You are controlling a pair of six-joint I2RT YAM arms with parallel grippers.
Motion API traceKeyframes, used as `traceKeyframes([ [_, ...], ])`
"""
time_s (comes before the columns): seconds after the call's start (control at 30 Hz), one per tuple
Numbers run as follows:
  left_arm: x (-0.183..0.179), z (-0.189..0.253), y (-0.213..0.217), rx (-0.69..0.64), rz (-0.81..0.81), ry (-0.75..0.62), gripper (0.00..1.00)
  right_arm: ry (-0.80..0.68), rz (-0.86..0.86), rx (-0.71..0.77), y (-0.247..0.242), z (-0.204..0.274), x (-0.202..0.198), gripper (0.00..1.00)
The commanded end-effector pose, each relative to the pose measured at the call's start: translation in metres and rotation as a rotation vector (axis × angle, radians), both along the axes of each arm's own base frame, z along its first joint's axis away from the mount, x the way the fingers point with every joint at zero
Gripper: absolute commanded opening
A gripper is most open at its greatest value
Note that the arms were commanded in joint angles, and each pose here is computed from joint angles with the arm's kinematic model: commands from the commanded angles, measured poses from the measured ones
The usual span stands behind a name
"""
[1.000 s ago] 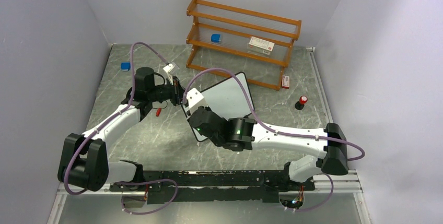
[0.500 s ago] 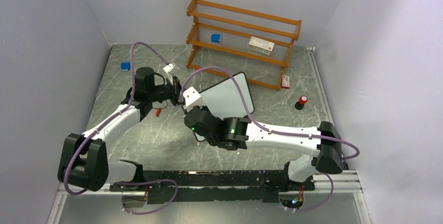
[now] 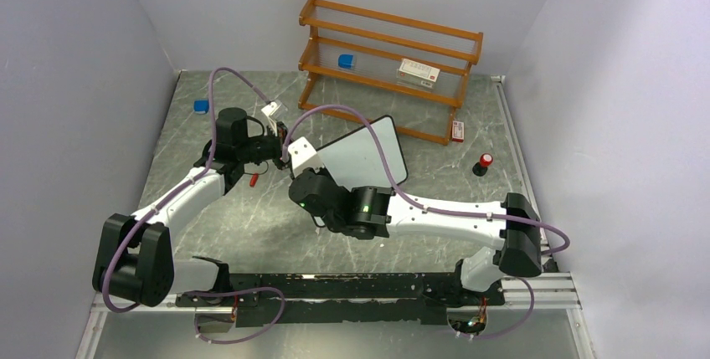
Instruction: Write a sentence on the whiteboard
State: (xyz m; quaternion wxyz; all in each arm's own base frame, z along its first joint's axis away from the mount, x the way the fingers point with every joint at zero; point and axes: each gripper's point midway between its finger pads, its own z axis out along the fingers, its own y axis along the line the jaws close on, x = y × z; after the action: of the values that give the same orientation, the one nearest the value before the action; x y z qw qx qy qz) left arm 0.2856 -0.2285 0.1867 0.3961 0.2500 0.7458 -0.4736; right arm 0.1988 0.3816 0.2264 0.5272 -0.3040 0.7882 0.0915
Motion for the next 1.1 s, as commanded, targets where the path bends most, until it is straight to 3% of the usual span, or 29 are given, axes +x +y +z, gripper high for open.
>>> traceKeyframes([
  [0.0, 0.001, -0.004, 0.002, 0.025, 0.014, 0.005, 0.05, -0.018, -0.016, 0.018, 0.007, 0.008, 0.004, 0.00],
  [1.07, 0.001, -0.002, 0.002, 0.022, 0.016, 0.003, 0.05, 0.069, -0.022, -0.092, -0.001, -0.028, -0.012, 0.00],
])
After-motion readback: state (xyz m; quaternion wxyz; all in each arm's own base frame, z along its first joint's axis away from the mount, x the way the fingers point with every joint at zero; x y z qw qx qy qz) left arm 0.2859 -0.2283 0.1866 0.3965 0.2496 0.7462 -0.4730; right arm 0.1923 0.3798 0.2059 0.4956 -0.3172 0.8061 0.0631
